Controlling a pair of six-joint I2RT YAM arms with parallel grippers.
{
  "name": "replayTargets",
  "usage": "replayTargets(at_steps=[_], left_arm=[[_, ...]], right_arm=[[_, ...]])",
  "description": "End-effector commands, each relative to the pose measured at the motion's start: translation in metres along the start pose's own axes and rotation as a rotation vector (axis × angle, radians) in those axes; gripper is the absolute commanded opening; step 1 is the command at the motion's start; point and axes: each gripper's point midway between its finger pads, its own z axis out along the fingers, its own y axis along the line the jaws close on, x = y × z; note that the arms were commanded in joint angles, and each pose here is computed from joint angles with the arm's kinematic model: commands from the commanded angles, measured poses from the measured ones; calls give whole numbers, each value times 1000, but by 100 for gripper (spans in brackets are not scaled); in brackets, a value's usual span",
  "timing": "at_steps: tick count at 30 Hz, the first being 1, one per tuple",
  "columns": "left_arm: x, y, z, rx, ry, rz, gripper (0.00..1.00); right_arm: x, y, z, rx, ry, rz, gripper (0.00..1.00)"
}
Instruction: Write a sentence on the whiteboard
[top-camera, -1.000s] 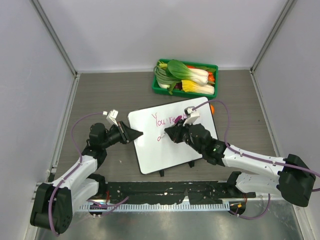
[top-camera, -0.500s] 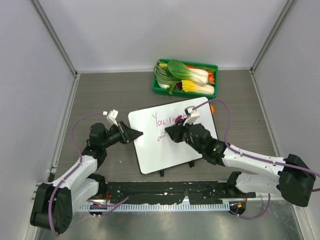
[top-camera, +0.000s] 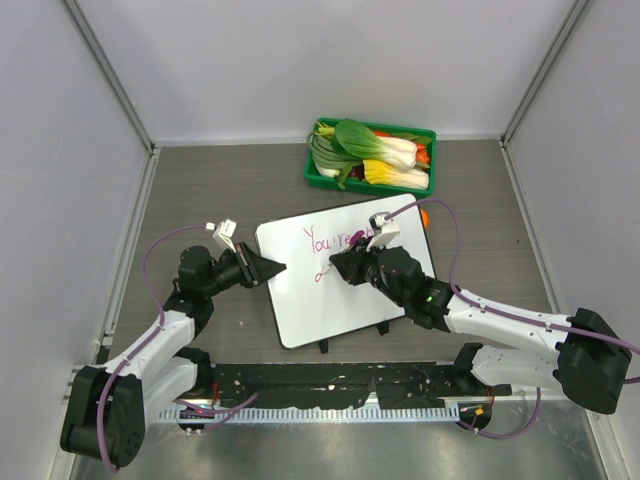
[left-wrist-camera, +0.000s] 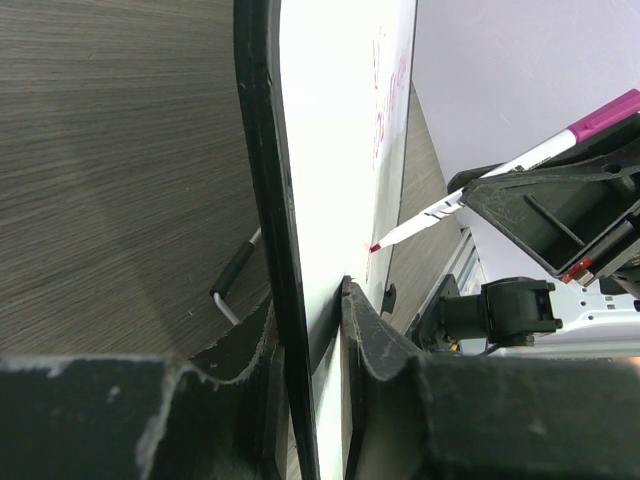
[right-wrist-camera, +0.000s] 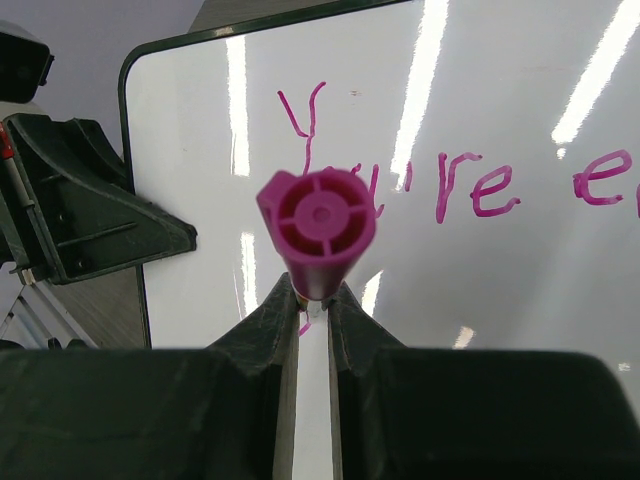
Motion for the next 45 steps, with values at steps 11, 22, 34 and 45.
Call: replayTargets(at_steps=[11, 22, 34, 45], left_arm=[[8, 43, -2, -166, 5, 123, 0], [8, 43, -2, -167, 3, 122, 0], [8, 43, -2, -168, 4, 120, 0], [8, 43, -2, -166, 7, 120, 0]], right_arm=[[10, -8, -7, 5, 32, -40, 1], [10, -11, -9, 13, 30, -38, 1], [-50, 28, -14, -73, -105, 2, 1], [-69, 19, -6, 2, -128, -89, 1]])
